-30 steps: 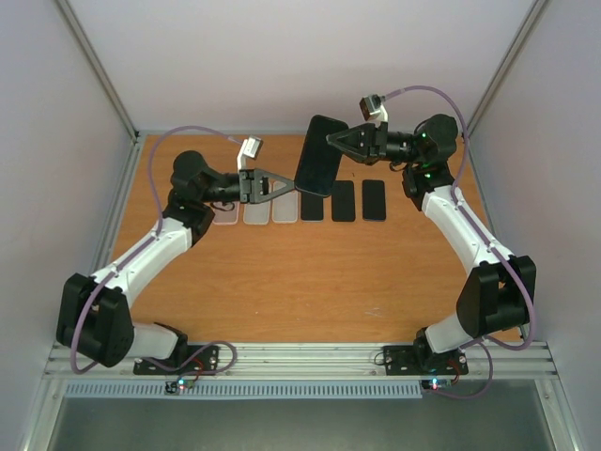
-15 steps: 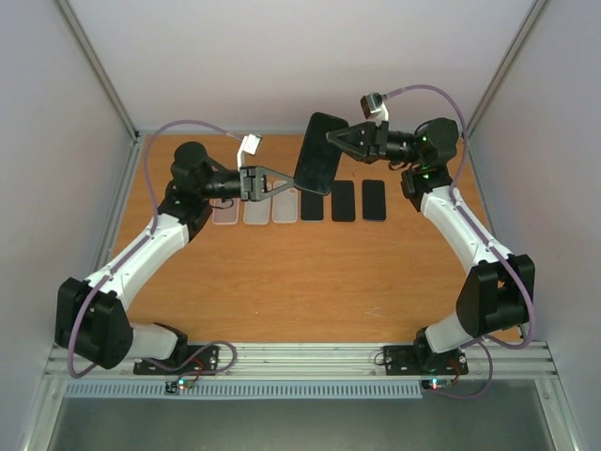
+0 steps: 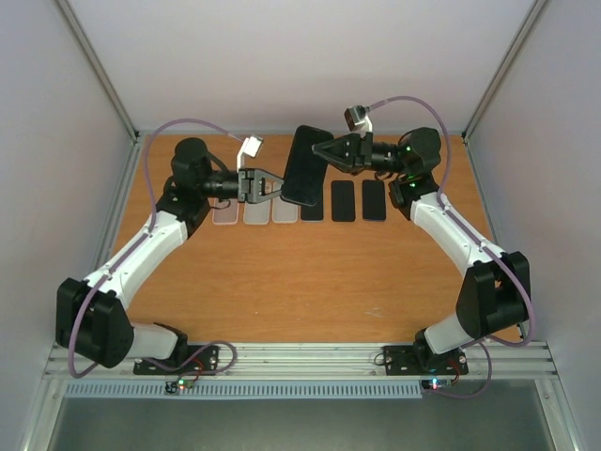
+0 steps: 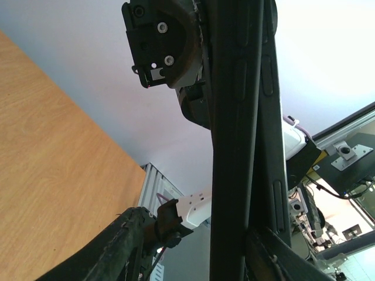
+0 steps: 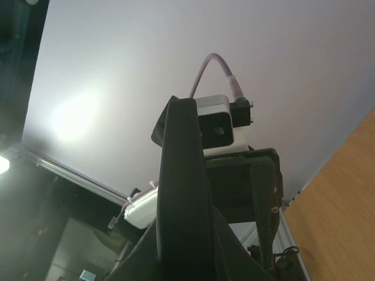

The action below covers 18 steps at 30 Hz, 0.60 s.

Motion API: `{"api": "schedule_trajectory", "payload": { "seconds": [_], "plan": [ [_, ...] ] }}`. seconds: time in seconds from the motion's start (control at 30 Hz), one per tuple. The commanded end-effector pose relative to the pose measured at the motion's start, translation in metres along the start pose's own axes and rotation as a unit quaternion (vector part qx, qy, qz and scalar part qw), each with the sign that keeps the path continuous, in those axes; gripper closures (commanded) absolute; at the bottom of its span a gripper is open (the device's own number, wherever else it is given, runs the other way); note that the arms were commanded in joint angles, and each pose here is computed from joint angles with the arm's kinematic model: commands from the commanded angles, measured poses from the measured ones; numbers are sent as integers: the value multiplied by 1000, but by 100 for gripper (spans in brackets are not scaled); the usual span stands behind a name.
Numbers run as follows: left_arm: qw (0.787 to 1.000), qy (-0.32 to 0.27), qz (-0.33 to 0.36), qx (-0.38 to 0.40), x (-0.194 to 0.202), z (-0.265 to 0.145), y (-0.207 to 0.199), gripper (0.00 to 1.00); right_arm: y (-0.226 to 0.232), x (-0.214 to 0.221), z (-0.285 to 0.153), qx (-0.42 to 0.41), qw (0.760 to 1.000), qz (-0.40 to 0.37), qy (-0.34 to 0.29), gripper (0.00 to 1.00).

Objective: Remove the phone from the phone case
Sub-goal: Remove the phone case from the phone.

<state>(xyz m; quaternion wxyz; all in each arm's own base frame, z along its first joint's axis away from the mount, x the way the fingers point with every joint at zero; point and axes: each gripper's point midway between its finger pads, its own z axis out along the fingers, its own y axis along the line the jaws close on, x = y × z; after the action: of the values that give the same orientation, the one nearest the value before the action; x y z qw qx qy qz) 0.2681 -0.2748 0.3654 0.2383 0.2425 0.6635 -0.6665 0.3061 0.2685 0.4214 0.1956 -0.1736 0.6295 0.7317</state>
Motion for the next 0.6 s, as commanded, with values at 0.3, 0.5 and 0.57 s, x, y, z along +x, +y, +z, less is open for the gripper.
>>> {"api": "schedule_trajectory", "payload": {
  "seconds": [0.3, 0.5, 0.57],
  "plan": [
    [999, -35, 15, -24, -21, 13, 8, 66, -2, 84, 30, -24, 988, 38, 149, 99],
    [999, -47, -15, -16, -15, 9, 16, 88, -10, 67, 24, -15, 989, 27, 142, 99],
    [998, -55, -37, -17, -14, 6, 19, 93, -15, 53, 17, -6, 991, 25, 129, 96]
  ]
}}
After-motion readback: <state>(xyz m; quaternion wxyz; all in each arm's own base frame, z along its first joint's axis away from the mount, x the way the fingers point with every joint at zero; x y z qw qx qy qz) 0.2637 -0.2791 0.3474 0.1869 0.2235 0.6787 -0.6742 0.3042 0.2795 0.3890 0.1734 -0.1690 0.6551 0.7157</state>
